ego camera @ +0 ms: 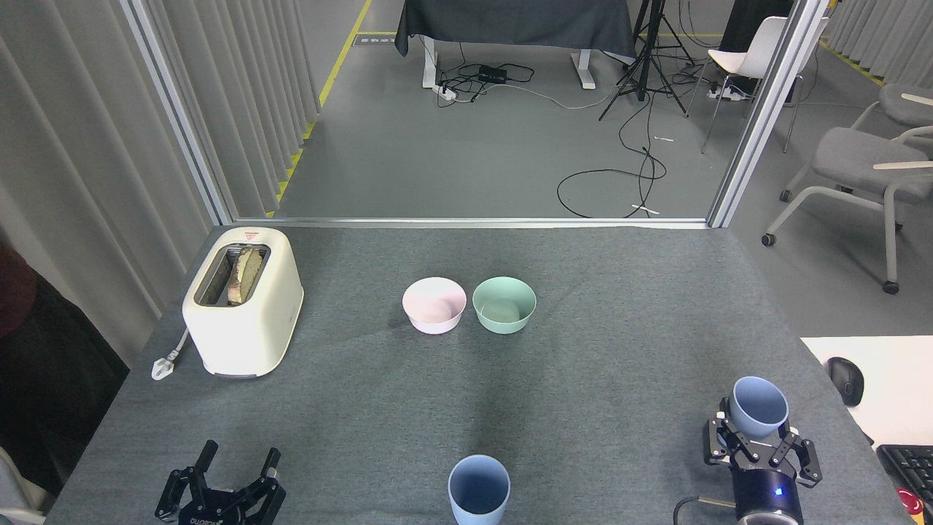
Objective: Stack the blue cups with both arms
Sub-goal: 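Grasp the blue cup near the right gripper, then carry the held blue cup over the other blue cup and lower it in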
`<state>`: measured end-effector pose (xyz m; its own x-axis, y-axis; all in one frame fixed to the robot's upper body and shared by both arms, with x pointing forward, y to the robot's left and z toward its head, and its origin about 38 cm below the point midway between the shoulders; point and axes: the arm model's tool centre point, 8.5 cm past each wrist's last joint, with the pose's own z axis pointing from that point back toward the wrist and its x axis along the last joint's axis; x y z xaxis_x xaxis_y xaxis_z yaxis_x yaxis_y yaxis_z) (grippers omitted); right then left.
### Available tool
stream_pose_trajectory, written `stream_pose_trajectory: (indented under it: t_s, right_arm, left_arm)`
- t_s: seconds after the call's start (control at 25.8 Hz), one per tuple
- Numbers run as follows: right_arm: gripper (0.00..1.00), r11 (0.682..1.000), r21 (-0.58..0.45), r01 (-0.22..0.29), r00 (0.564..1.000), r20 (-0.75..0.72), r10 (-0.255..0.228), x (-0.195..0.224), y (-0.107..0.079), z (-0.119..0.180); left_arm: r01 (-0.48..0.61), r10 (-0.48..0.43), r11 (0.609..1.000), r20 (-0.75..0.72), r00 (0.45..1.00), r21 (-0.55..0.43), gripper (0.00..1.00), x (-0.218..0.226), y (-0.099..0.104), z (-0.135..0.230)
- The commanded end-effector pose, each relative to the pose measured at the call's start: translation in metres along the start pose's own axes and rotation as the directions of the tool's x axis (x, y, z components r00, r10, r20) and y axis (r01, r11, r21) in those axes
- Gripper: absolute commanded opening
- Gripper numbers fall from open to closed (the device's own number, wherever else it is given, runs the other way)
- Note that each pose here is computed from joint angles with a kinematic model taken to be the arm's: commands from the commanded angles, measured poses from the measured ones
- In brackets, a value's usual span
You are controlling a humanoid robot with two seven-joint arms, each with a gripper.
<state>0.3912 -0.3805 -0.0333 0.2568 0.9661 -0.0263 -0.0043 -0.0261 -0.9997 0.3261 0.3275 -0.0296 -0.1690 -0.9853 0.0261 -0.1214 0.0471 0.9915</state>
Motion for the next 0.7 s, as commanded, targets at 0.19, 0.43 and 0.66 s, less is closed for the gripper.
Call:
stream_pose_trajectory:
  t_s: [0.19, 0.43, 0.66]
  right_arm:
    - [0.32, 0.965, -0.254, 0.069, 0.909, 0.415, 0.044, 0.097, -0.072, 0.068]
    - [0.31, 0.947, -0.228, 0.225, 0.772, 0.634, -0.031, 0.147, -0.113, 0.113]
    - [0.3, 0.937, -0.179, 0.302, 0.691, 0.718, -0.086, 0.209, -0.139, 0.143]
  left_arm:
    - [-0.011, 0.011, 1.0, -0.001, 1.0, 0.0, 1.0, 0.004, -0.002, 0.0]
    - [-0.011, 0.011, 1.0, -0.006, 1.0, -0.006, 1.0, 0.004, -0.005, 0.002]
    - [-0.01, 0.01, 1.0, -0.003, 1.0, -0.007, 1.0, 0.005, -0.005, 0.002]
